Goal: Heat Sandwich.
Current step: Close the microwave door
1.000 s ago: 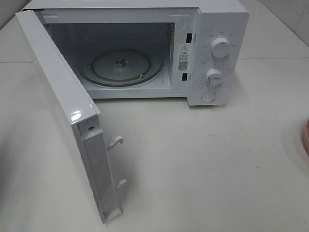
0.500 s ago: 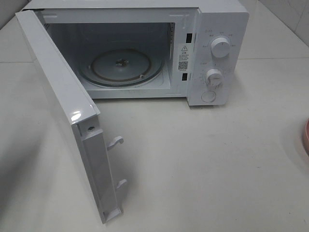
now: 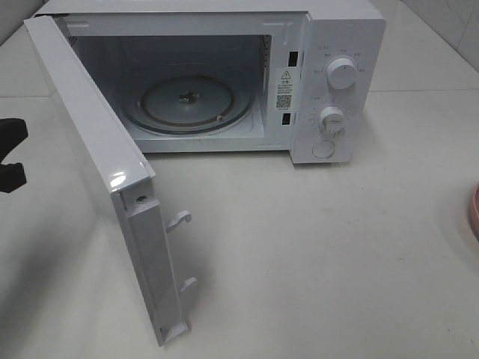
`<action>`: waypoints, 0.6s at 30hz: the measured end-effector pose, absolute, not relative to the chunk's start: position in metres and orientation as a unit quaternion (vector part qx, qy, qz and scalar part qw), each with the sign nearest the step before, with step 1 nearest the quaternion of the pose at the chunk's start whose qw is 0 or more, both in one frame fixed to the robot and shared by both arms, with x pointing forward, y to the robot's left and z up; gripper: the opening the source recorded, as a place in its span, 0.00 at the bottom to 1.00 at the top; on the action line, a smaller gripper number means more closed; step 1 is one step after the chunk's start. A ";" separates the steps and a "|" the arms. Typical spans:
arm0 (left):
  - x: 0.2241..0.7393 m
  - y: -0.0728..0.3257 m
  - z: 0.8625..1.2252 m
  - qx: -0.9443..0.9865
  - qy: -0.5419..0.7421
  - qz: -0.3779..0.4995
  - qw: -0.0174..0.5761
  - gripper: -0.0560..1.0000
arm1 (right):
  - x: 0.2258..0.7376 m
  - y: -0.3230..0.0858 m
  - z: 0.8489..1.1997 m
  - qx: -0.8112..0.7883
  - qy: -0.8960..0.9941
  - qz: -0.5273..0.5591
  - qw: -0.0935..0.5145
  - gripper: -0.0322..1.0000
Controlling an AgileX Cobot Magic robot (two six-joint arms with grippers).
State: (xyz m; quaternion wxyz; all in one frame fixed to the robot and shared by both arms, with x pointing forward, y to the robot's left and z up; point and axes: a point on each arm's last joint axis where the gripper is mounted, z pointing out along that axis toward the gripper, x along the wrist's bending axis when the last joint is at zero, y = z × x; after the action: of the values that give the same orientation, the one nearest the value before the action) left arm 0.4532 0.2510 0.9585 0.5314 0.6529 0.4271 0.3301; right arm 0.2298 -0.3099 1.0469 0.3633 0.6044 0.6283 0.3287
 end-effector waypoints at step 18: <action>0.459 0.199 0.933 0.669 0.432 0.320 0.513 0.05 | 0.230 -0.310 1.047 0.604 0.628 0.329 0.363 0.77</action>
State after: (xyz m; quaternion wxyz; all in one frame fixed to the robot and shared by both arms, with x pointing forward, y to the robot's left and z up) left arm 0.4587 0.1992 0.9334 0.5135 0.6687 0.4320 0.3203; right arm 0.2298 -0.3099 1.0469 0.3633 0.6044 0.6283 0.3287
